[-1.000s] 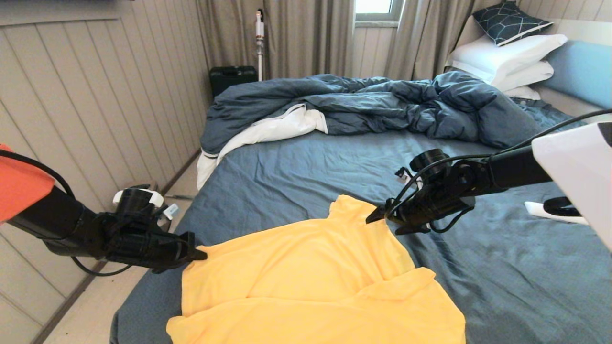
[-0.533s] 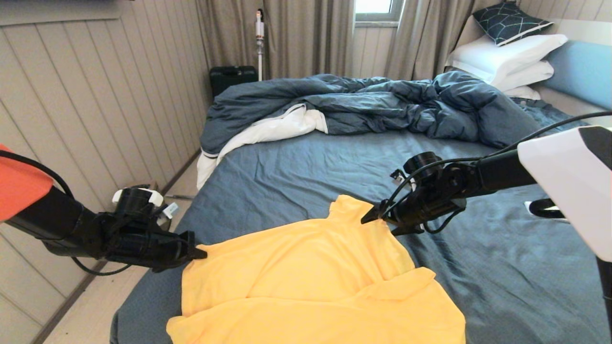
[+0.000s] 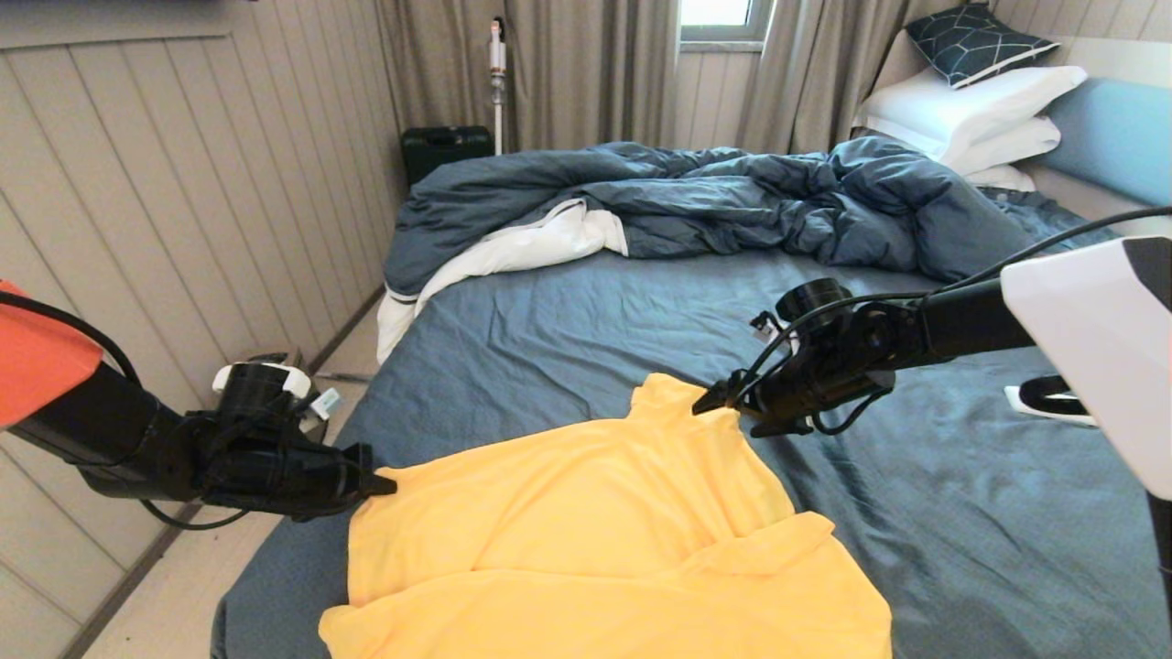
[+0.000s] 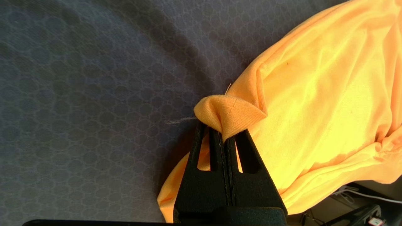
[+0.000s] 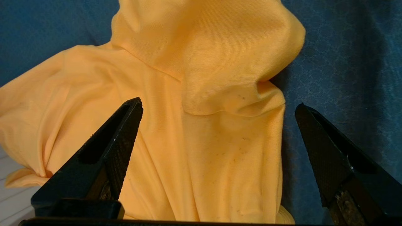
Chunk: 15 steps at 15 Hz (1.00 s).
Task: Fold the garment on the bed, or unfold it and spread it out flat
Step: Fold the yellow T-shirt
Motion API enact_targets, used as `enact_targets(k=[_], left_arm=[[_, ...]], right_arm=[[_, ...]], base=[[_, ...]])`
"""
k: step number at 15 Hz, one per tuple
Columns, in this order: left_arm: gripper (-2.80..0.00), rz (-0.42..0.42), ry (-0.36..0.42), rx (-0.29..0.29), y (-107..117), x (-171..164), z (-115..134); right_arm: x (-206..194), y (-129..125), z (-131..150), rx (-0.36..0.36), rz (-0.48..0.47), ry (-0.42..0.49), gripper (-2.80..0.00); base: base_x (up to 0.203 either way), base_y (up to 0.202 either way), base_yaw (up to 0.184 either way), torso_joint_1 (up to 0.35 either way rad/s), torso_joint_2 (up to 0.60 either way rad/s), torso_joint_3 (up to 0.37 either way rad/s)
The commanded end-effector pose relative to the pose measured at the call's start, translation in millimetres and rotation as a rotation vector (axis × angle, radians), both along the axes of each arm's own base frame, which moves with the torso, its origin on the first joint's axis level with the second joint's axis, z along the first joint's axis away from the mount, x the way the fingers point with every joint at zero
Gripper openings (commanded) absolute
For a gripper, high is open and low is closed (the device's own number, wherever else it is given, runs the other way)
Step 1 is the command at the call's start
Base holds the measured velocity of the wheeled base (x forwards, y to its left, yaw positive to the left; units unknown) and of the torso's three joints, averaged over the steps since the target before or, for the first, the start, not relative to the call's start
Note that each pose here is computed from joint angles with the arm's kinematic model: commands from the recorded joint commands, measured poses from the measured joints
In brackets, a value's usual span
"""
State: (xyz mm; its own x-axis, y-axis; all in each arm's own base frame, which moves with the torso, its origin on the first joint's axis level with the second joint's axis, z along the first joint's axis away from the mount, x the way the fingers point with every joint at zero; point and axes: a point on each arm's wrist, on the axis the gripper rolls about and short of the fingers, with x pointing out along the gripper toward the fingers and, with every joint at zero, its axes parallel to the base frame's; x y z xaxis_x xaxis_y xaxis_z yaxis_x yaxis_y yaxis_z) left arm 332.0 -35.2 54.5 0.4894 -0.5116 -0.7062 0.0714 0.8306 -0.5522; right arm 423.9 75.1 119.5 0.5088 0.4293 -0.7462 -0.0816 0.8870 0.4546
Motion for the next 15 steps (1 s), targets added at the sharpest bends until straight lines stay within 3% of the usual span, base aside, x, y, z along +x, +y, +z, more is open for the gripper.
enact_targets(k=[1, 8, 9, 10, 15], left_arm=[[-2.8, 0.0, 0.002, -0.003, 0, 0, -1], [-2.8, -0.001, 0.008, -0.002, 0, 1, -3], [-2.8, -0.001, 0.009, -0.002, 0, 1, -4], [-2.8, -0.001, 0.007, -0.002, 0, 1, -3], [-2.8, -0.001, 0.003, -0.003, 0, 1, -4]], right_arm=[[1, 1, -3, 0.0, 0.002, 0.008, 0.0], [7, 9, -18, -0.009, 0.012, 0.008, 0.0], [7, 9, -19, -0.012, 0.009, 0.01, -1.19], [7, 9, -20, -0.021, 0.003, 0.011, -2.8], [7, 9, -21, -0.024, -0.001, -0.005, -2.8]], base=[[0.0, 0.0, 0.0, 0.0, 0.0, 0.0], [0.0, 0.0, 0.0, 0.0, 0.0, 0.0], [0.0, 0.0, 0.0, 0.0, 0.0, 0.0], [0.0, 0.0, 0.0, 0.0, 0.0, 0.0], [0.0, 0.0, 0.0, 0.0, 0.0, 0.0]])
